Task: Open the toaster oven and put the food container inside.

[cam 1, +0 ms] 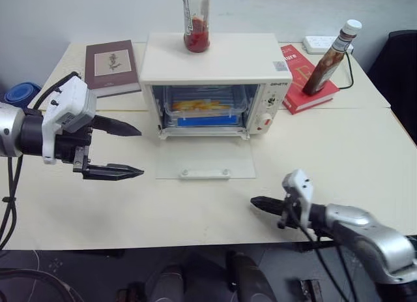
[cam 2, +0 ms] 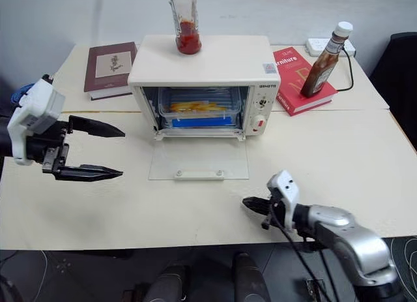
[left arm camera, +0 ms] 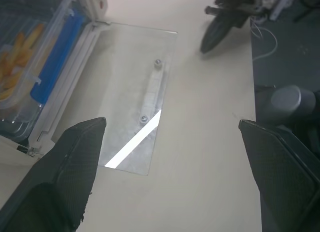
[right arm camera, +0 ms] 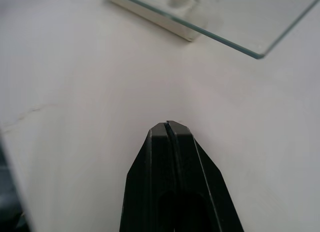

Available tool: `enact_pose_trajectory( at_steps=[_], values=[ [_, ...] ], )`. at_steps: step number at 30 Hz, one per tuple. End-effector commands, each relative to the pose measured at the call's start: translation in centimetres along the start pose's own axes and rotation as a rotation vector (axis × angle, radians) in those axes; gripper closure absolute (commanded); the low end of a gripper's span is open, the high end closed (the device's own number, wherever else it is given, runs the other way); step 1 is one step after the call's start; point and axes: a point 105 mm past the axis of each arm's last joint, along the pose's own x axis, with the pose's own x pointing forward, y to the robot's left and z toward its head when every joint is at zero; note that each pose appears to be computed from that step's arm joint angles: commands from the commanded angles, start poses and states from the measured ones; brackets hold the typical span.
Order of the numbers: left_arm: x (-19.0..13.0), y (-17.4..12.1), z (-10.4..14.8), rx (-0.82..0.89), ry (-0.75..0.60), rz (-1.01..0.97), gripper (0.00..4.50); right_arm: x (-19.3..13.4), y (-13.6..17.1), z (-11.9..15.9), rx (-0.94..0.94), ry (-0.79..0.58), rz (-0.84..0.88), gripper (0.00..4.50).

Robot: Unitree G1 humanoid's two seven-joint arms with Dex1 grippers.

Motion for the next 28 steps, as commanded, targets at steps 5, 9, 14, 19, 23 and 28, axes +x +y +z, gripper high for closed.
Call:
enact_pose_trajectory(
  at_steps=[5,9,14,19,23,28],
  values=[
    [-0.5,0.8,1.0,0.025,-0.036,0.038,0.01,1.7,-2.7,4.7,-0.049,-0.207,-0.100,4.50],
    [-1.0,1.5,0.6,-0.009,-0.053,0.065,0.00,-0.9,-2.2,10.4,0.005,-0.396,-0.003,3.90],
    [-2.2,2.4,-1.0,-0.057,-0.049,0.117,0.00,-6.8,-1.4,14.9,-0.094,-0.379,0.100,2.23],
    [-3.4,2.4,-1.7,-0.079,-0.036,0.137,0.00,-11.1,-0.5,15.3,-0.190,-0.204,0.149,0.51],
    [-5.2,2.9,-1.5,-0.090,-0.040,0.194,0.00,-12.7,-1.3,15.7,-0.222,-0.158,0.092,0.03],
    [-5.0,3.2,-1.7,-0.084,-0.052,0.236,0.00,-11.1,-2.5,15.7,-0.245,-0.214,0.009,0.03]
  ],
)
